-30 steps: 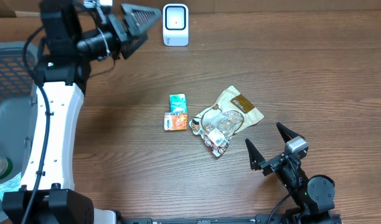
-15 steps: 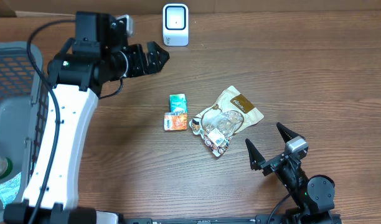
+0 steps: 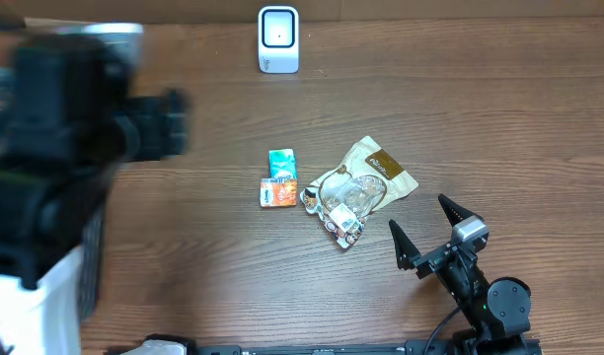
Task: Scan the item barcode
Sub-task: 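Lower the left gripper into the grey basket above the green wipes pack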
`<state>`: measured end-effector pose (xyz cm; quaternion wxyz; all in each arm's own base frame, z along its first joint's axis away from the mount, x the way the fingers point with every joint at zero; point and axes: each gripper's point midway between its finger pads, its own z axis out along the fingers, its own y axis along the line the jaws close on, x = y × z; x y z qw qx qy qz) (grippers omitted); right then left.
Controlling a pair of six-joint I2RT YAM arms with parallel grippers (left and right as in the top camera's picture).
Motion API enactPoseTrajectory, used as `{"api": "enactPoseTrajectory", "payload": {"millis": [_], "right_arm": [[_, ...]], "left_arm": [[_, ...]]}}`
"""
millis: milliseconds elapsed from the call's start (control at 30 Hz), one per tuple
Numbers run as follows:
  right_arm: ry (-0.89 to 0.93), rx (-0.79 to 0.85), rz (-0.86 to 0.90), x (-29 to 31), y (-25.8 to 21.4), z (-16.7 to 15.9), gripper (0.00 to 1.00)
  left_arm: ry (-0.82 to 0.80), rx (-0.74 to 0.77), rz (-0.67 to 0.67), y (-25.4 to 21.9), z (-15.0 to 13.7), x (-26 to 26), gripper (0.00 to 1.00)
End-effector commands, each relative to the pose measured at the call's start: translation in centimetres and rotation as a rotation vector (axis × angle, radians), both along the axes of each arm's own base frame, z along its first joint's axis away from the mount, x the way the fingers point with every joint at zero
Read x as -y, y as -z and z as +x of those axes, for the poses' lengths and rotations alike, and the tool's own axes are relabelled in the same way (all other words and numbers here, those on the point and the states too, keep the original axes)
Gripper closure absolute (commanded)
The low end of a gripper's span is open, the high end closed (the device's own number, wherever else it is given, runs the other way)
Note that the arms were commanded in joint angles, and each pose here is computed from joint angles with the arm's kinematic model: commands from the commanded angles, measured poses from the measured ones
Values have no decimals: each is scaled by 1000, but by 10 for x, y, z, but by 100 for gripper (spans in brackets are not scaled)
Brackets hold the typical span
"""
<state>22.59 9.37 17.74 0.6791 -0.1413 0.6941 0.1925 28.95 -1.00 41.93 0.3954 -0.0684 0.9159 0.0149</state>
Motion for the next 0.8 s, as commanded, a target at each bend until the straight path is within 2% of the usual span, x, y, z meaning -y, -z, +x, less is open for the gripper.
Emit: {"api": "enactPoseTrajectory", "payload": {"millis": [0, 67, 467, 600, 767], "right_arm": [[-2, 3, 4, -1, 2, 0, 0], [-2, 3, 4, -1, 2, 0, 0], [-2, 3, 4, -1, 2, 0, 0], [-2, 3, 4, -1, 2, 0, 0], [-2, 3, 4, -1, 2, 0, 0]], "left_arm": [[-419, 42, 16, -13, -32, -78, 16], [-595, 12, 28, -8, -55, -111, 17], [-1041, -132, -103, 40, -113, -201, 27], [-1108, -203, -166, 72, -119, -217, 28], [-1126, -278, -194, 118, -111, -234, 27]]}}
